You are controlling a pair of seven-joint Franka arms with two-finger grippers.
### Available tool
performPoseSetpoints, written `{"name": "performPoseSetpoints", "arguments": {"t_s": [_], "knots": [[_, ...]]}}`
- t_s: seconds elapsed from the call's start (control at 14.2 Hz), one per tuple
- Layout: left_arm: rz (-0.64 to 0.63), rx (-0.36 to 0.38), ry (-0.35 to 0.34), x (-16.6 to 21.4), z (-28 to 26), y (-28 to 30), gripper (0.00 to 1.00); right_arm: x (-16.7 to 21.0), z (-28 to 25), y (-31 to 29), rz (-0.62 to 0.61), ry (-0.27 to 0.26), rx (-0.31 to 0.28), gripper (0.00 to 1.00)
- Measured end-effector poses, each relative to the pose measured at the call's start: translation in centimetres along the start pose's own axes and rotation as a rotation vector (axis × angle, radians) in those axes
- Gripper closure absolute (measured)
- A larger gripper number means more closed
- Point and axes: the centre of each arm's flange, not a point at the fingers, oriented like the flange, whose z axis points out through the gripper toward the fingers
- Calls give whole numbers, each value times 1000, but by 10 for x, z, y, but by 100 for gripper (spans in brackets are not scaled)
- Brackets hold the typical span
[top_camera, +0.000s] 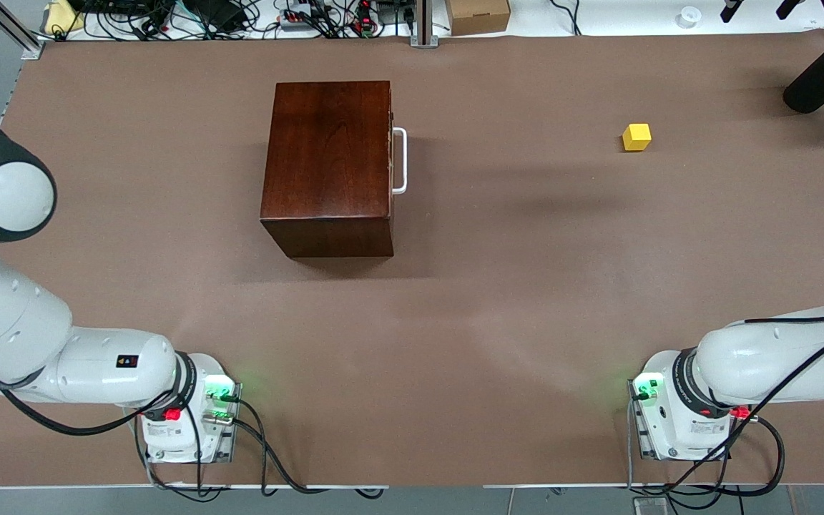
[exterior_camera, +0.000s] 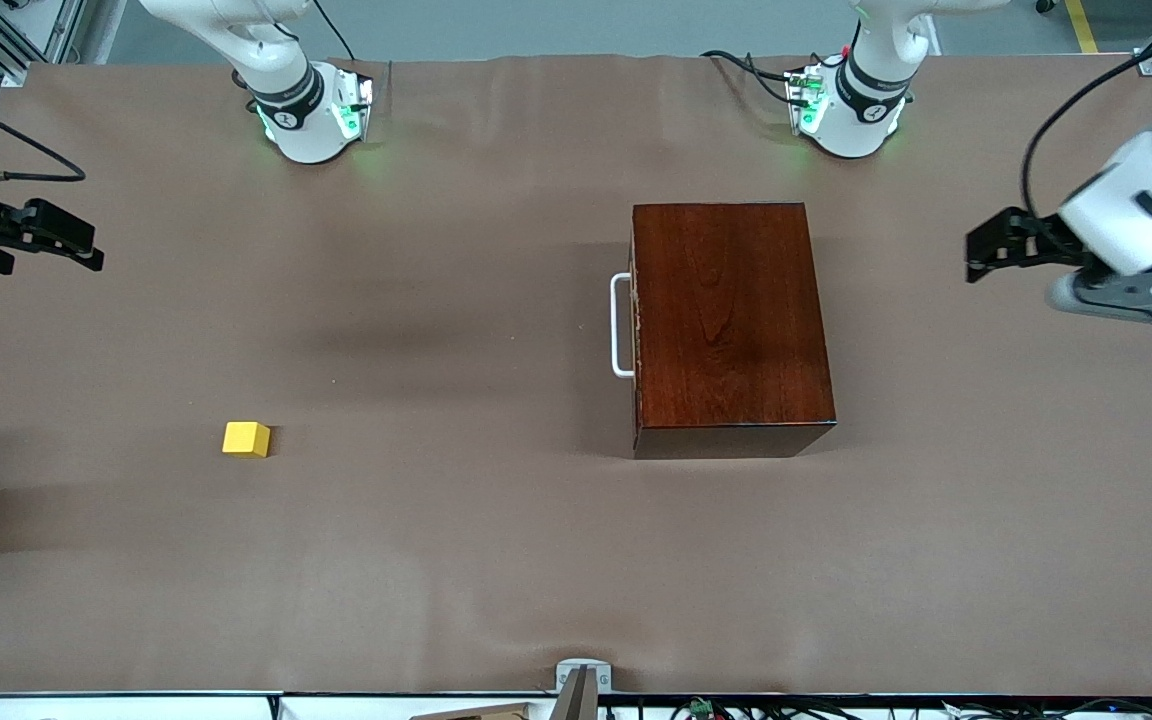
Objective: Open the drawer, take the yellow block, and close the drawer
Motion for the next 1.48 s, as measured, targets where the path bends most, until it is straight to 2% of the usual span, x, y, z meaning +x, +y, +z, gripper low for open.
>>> {"name": "performPoseSetpoints", "arguments": {"t_s": [0.35,0.63,1.48], "knots": [[-103,7,39,-14,1,-16,0,0,0,0,1,2,0,0],[-107,7,42,-24,-1,-32,0,0,0,0,15,3,0,0],[-109,3,49,-21,5,-34,0,0,0,0,17,-2,0,0]]}}
